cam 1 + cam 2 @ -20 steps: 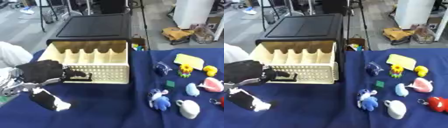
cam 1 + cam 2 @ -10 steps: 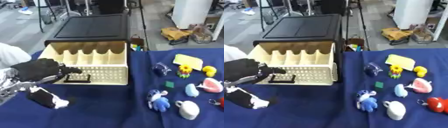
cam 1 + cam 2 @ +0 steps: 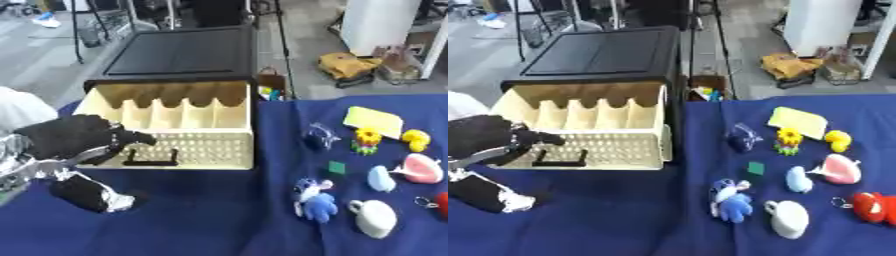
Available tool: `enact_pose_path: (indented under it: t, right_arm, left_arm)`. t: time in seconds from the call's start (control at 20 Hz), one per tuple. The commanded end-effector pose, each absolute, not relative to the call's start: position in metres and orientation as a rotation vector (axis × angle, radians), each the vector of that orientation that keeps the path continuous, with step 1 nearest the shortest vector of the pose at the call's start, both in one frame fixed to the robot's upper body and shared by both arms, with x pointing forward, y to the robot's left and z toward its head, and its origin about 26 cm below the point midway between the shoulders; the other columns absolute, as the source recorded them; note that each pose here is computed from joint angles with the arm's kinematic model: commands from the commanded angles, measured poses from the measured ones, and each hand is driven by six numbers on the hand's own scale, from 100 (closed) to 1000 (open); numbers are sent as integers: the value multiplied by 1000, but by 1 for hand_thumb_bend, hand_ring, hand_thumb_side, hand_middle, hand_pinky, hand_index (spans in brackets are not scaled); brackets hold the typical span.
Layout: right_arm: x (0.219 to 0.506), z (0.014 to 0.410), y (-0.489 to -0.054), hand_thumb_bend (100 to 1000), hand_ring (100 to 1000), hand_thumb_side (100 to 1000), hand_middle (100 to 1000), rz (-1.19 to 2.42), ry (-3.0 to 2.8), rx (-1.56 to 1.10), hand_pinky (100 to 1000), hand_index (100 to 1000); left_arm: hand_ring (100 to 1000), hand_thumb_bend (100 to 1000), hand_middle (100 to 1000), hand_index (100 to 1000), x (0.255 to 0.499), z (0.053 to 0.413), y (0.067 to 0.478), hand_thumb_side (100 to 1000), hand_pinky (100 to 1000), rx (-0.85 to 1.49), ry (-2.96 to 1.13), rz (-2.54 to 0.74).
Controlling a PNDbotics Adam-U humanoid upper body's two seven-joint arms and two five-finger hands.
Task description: Pick up objects from table and place into drawer.
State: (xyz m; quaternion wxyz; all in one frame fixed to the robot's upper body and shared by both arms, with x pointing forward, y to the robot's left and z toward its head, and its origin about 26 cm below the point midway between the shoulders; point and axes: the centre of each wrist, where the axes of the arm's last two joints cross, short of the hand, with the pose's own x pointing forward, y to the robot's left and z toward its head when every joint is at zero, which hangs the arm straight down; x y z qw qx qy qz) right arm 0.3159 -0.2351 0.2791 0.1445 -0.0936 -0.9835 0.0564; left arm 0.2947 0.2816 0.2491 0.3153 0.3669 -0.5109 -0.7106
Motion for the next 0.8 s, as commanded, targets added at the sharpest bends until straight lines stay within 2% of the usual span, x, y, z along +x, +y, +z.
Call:
enact_pose_path:
  t: [0.05, 0.25, 0.8]
  right_arm:
    - [312, 289, -236, 260, 818, 957, 715, 174, -2871, -268, 744, 737]
    - [312, 290, -236, 261, 819, 957, 714, 174, -2873, -269, 744, 736]
    - [312, 291, -236, 262, 819, 956, 712, 170, -2878, -268, 744, 735]
  left_arm:
    - [180, 416, 190, 941, 293, 263, 282, 722, 100, 1079, -1317, -1910]
    - [187, 422, 193, 946, 294, 263, 280, 713, 100, 1154, -1293, -1946]
    - [185, 456, 192, 923, 294, 258, 276, 704, 100, 1155, -1272, -1963]
